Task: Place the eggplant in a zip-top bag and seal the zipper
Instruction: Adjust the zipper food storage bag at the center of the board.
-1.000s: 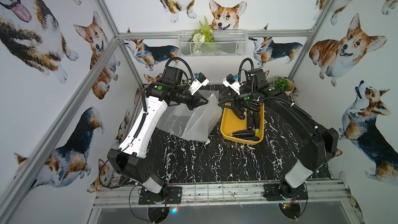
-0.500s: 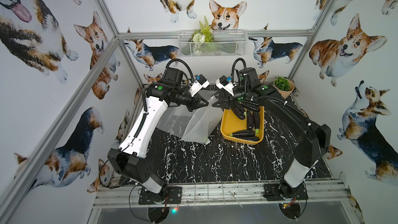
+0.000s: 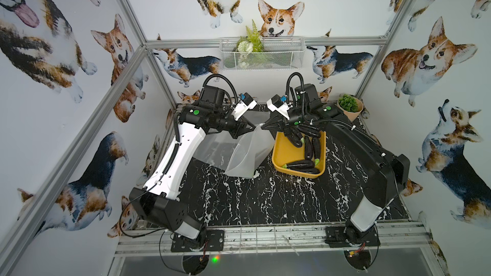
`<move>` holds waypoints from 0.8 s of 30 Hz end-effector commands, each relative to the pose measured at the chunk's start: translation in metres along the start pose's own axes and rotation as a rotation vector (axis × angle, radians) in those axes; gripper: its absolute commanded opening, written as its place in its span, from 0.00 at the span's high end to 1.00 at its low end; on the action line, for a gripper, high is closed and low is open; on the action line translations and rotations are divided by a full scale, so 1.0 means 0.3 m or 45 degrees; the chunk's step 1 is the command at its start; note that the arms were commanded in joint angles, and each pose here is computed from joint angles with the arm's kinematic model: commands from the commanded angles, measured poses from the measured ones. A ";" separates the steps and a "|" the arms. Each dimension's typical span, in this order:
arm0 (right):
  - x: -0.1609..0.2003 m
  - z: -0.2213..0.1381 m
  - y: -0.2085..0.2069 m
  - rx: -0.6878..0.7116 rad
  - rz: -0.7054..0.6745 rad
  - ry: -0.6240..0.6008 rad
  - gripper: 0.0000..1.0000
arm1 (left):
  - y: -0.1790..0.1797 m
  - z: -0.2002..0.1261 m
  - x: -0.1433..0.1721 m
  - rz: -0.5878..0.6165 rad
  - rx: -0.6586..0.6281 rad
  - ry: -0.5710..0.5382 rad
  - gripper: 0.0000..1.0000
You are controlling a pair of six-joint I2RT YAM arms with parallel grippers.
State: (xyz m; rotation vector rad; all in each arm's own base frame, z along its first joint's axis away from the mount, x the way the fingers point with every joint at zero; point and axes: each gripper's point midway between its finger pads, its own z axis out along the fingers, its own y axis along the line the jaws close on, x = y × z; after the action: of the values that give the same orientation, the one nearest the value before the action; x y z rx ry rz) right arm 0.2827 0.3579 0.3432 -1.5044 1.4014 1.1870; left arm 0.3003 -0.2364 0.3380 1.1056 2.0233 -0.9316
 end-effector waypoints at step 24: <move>0.007 0.007 -0.005 -0.024 0.043 -0.041 1.00 | 0.057 -0.061 -0.076 -0.023 -0.188 -0.105 0.56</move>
State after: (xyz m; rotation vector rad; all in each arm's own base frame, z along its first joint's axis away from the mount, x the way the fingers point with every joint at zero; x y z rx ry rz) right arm 0.2867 0.3610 0.3465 -1.4613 1.3674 1.2235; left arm 0.3071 -0.2329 0.3450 1.0465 2.0304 -0.9027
